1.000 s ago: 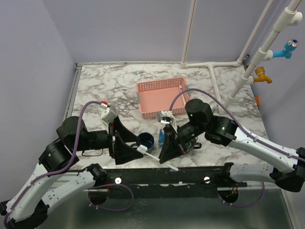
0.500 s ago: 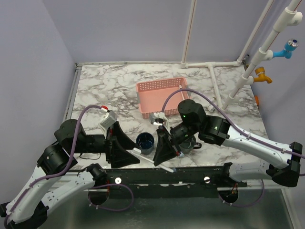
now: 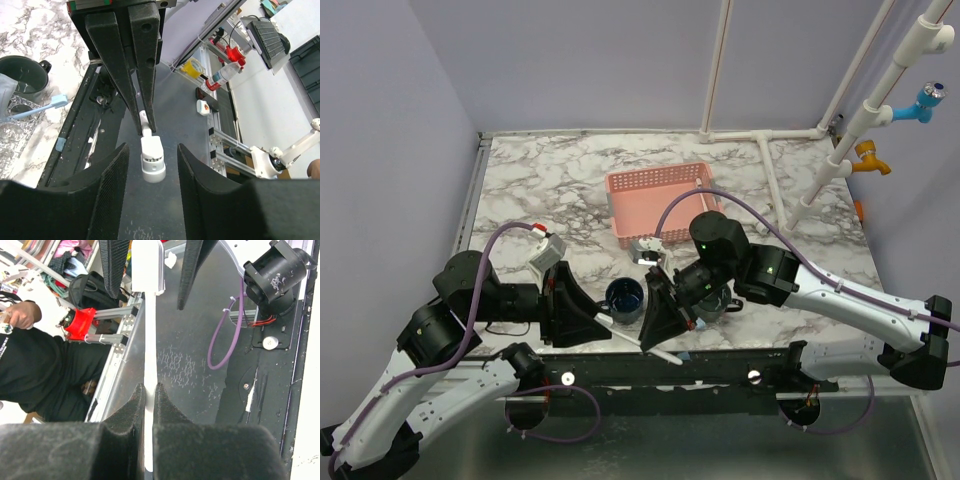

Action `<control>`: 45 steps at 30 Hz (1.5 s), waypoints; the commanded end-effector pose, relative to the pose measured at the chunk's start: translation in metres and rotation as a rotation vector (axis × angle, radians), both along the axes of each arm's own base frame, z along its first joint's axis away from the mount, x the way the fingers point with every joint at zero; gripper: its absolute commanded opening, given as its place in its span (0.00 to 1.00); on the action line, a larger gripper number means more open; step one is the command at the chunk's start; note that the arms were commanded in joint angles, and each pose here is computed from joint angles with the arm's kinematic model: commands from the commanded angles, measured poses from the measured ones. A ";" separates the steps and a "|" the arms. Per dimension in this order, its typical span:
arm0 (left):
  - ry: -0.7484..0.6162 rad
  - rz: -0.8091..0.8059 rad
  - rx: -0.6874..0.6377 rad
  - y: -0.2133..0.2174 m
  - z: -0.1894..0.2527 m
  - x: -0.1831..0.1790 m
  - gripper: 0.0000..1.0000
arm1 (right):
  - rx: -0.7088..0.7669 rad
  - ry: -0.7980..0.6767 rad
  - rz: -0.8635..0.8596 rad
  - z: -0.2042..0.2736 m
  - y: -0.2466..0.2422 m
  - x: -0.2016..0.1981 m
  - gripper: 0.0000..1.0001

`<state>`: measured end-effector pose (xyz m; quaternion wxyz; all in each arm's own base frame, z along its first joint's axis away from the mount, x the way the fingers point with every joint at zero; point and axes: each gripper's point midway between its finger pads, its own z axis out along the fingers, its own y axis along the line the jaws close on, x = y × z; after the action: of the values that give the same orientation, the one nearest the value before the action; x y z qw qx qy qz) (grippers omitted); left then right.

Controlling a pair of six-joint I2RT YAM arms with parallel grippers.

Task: Prepare toiletry sets of a toothbrush and toothpaste on the tray

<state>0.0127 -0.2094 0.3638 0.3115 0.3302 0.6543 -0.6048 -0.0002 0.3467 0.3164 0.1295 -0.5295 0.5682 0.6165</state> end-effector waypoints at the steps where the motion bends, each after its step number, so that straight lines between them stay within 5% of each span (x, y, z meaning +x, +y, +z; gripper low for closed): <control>1: -0.027 -0.027 -0.016 0.002 0.002 -0.005 0.41 | 0.032 -0.013 -0.007 0.010 0.003 -0.001 0.00; 9: -0.034 -0.022 -0.018 0.003 0.001 -0.005 0.24 | 0.021 -0.008 -0.009 0.005 0.003 -0.002 0.00; 12: -0.030 -0.016 -0.010 0.002 -0.002 -0.003 0.00 | 0.012 -0.005 -0.015 0.002 0.002 -0.001 0.00; 16: -0.021 -0.008 0.000 0.000 -0.006 0.000 0.00 | -0.006 -0.007 -0.037 -0.005 0.002 0.001 0.03; 20: -0.026 0.019 0.012 0.000 -0.010 0.005 0.00 | -0.023 -0.016 -0.083 -0.011 0.002 0.006 0.36; 26: -0.039 0.054 0.040 0.003 -0.014 0.010 0.00 | -0.042 -0.079 -0.234 -0.014 0.002 0.027 0.56; 45: -0.047 0.337 0.332 0.000 -0.063 0.058 0.00 | -0.226 -0.298 -0.996 -0.028 -0.037 0.150 0.59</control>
<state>0.0435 -0.2112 0.3135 0.3256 0.3069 0.7500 -0.4872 0.1168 0.3307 0.2879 0.3707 -0.3580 0.7553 0.4048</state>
